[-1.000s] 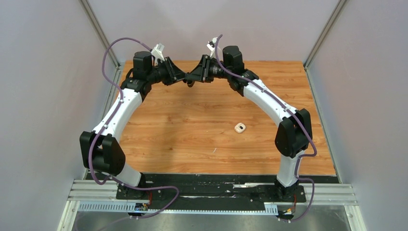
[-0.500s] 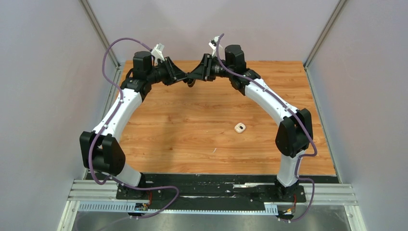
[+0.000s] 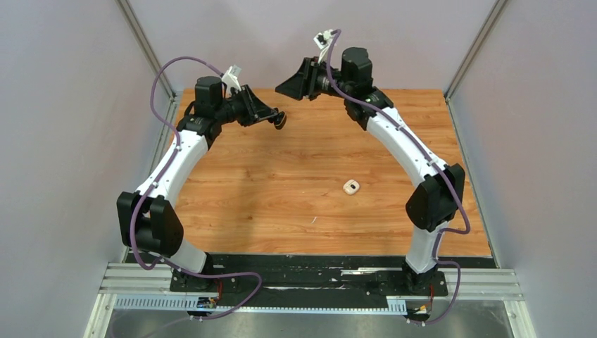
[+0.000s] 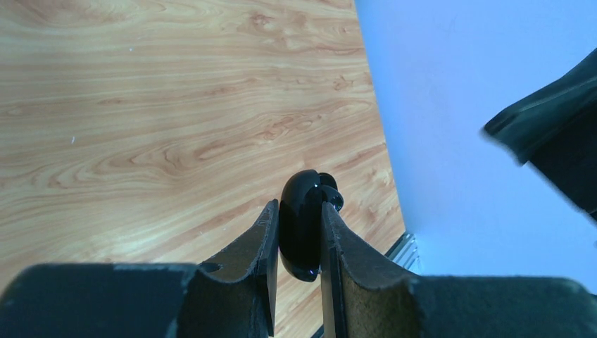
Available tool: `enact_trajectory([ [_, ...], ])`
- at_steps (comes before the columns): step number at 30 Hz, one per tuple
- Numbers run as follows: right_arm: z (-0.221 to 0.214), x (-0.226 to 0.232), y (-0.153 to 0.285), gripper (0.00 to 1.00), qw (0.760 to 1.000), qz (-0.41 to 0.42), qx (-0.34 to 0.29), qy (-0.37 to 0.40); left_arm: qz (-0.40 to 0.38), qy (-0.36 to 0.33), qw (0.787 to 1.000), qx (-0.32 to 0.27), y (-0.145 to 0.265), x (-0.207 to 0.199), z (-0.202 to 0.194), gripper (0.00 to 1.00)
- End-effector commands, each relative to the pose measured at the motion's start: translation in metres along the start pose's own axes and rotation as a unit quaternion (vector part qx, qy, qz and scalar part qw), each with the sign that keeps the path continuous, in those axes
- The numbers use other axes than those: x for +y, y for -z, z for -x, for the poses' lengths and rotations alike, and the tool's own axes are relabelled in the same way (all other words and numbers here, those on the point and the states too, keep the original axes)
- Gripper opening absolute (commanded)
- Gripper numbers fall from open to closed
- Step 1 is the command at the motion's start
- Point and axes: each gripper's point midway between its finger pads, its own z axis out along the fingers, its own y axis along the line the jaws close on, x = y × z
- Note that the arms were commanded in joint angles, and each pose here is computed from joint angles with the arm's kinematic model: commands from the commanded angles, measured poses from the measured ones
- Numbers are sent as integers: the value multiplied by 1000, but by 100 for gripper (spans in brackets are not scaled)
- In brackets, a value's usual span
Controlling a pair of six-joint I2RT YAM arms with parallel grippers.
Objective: Insert the wireless bluetooth earbuds into the charging case
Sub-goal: Pass from the left arm to the right
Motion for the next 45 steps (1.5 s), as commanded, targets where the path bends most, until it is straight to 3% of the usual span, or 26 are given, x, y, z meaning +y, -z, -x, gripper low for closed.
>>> enact_trajectory([
  [1, 56, 22, 39, 51, 993, 15, -61, 95, -47, -67, 997, -12, 9, -22, 8, 0],
  [4, 39, 29, 66, 53, 986, 94, -22, 137, -86, -125, 988, 7, 9, -31, 4, 0],
  [9, -49, 30, 113, 56, 947, 223, 88, 216, -216, -216, 948, 93, 24, -56, -30, 0],
  [14, -99, 28, 118, 66, 929, 235, 109, 266, -298, -285, 905, 106, 43, -80, -41, 0],
  [20, -111, 42, 98, 66, 920, 269, 125, 255, -358, -321, 868, 126, 56, -105, -49, 0],
  [30, -99, 50, 77, 63, 924, 273, 116, 242, -383, -291, 864, 149, 62, -116, -55, 0],
  [36, -94, 52, 76, 47, 936, 257, 114, 210, -354, -303, 875, 130, 53, -110, -49, 0],
  [45, -93, 52, 73, 37, 946, 249, 110, 175, -328, -308, 885, 120, 45, -105, -43, 0],
])
